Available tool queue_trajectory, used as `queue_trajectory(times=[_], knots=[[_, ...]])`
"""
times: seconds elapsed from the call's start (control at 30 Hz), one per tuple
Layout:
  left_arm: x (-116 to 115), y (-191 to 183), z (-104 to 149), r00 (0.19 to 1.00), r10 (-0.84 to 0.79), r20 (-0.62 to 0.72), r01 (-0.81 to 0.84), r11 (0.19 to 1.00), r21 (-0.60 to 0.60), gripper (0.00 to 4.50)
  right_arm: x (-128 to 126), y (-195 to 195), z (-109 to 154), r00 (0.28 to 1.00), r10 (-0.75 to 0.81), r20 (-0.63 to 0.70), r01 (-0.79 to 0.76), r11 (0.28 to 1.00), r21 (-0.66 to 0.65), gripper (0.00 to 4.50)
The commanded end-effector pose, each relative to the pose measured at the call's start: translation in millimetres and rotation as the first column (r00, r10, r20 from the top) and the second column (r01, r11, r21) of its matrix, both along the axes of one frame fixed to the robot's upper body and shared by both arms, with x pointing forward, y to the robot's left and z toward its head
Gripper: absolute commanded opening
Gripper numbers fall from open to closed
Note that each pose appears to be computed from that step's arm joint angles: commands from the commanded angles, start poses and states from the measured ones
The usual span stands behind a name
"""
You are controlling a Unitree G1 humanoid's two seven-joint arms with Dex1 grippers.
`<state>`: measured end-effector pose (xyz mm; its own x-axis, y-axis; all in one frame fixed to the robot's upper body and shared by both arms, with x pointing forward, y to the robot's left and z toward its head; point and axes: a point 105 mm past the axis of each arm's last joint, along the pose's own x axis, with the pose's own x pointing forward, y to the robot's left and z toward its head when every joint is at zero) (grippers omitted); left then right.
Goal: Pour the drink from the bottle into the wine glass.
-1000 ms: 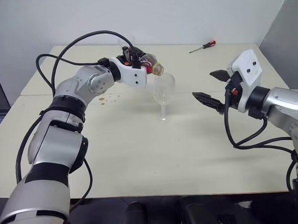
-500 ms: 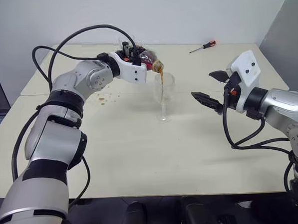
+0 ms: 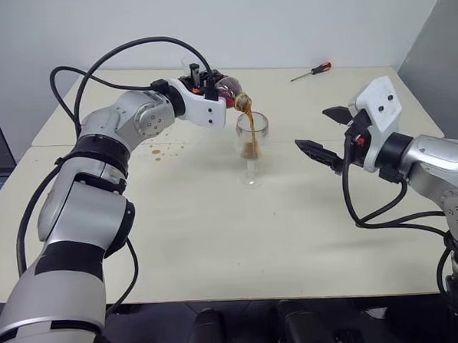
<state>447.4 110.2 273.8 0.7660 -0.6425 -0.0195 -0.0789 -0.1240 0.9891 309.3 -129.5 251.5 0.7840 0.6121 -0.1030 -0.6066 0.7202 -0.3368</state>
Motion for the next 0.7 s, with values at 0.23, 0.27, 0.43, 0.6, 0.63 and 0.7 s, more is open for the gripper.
queue_trajectory(times=[0.23,0.27,0.43,0.6,0.63,0.7], knots=[[-2.3,-4.3,32.1,0.996,-0.01,0.089,0.011,1.0,-0.015,0.77,-6.3,0.2,13.5,0.997,0.002,0.073,-0.001,1.0,-0.016,4.5],[-2.3,-4.4,32.5,0.996,-0.01,0.091,0.011,1.0,-0.013,0.77,-6.3,0.3,13.3,0.997,0.003,0.072,-0.002,1.0,-0.016,4.5],[-2.4,-4.9,31.5,0.996,-0.013,0.089,0.014,1.0,-0.009,0.77,-6.3,0.4,13.2,0.997,0.004,0.072,-0.002,1.0,-0.018,4.5],[-2.3,-5.7,34.5,0.995,-0.012,0.096,0.012,1.0,-0.005,0.77,-6.0,1.1,12.4,0.998,0.005,0.067,-0.004,1.0,-0.016,4.5],[-2.0,-5.2,35.3,0.995,-0.009,0.098,0.01,1.0,-0.007,0.77,-6.0,1.1,12.4,0.998,0.005,0.067,-0.004,1.0,-0.016,4.5],[-1.2,-3.5,35.8,0.995,0.0,0.1,0.0,1.0,-0.008,0.77,-6.2,1.3,12.3,0.998,0.005,0.067,-0.004,1.0,-0.015,4.5]])
